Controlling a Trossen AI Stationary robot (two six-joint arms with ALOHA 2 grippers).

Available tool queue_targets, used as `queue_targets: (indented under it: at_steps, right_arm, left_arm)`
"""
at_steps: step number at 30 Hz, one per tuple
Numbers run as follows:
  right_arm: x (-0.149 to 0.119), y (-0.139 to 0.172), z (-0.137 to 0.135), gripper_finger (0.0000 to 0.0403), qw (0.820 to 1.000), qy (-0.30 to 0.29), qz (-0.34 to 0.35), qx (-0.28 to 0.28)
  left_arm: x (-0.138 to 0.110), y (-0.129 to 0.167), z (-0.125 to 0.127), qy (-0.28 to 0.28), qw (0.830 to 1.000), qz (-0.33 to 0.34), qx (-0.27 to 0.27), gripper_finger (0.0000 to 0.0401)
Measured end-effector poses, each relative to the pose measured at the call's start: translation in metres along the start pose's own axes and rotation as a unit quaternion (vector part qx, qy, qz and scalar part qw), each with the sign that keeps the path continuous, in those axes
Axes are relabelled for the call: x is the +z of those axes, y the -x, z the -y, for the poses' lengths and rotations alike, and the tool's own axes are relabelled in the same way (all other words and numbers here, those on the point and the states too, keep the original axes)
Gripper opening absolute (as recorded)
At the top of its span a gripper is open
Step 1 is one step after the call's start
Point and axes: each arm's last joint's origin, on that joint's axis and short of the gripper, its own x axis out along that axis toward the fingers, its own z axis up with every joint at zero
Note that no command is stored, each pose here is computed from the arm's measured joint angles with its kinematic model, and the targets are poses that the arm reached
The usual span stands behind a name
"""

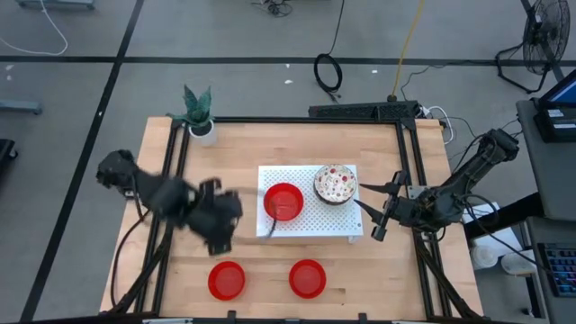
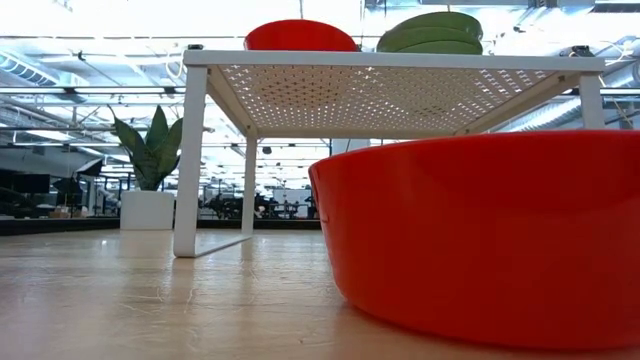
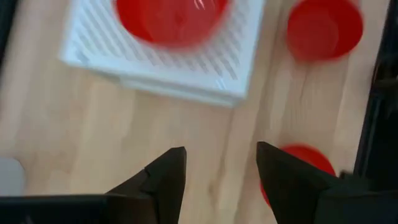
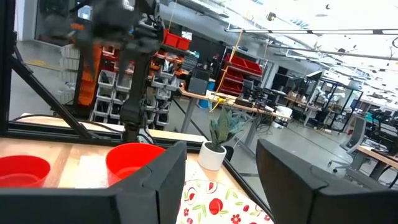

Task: Pick & Place Mini bowls
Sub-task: Stack the left red bowl on top of the red bowl on the shelf

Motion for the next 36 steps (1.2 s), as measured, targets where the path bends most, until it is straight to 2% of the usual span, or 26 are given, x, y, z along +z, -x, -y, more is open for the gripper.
queue_targets:
  at_steps: [5, 9, 14, 20, 23, 28, 36]
  right_arm:
    - [0.002, 0.000, 0.001, 0.0180, 1.000, 0.013, 0.005, -0.002]
    - [0.005, 0.000, 0.003, 0.0180, 1.000, 0.022, 0.014, -0.006]
    - [0.005, 0.000, 0.003, 0.0180, 0.999, 0.037, 0.014, -0.007]
    - [0.004, 0.000, 0.002, 0.0176, 0.997, 0.073, 0.012, -0.005]
    - [0.004, 0.000, 0.002, 0.0176, 0.996, 0.085, 0.012, -0.005]
    - [0.004, 0.000, 0.002, 0.0176, 0.995, 0.096, 0.011, -0.005]
    - [0.004, 0.000, 0.002, 0.0176, 0.995, 0.095, 0.011, -0.005]
  left_arm:
    - [-0.041, -0.036, 0.037, 0.024, 0.999, -0.029, 0.022, 0.0193]
    - [-0.067, -0.068, 0.049, 0.033, 0.997, -0.066, 0.035, 0.0184]
    - [-0.082, -0.095, 0.050, 0.149, 0.980, -0.131, 0.031, 0.0173]
    - [-0.085, -0.116, 0.069, 0.225, 0.964, -0.127, -0.065, 0.0158]
    - [-0.089, -0.122, 0.074, 0.257, 0.955, -0.124, -0.085, 0.0153]
    - [-0.104, -0.134, 0.074, 0.305, 0.940, -0.141, -0.058, 0.0152]
    - [-0.131, -0.149, 0.071, 0.316, 0.934, -0.166, -0.023, 0.0152]
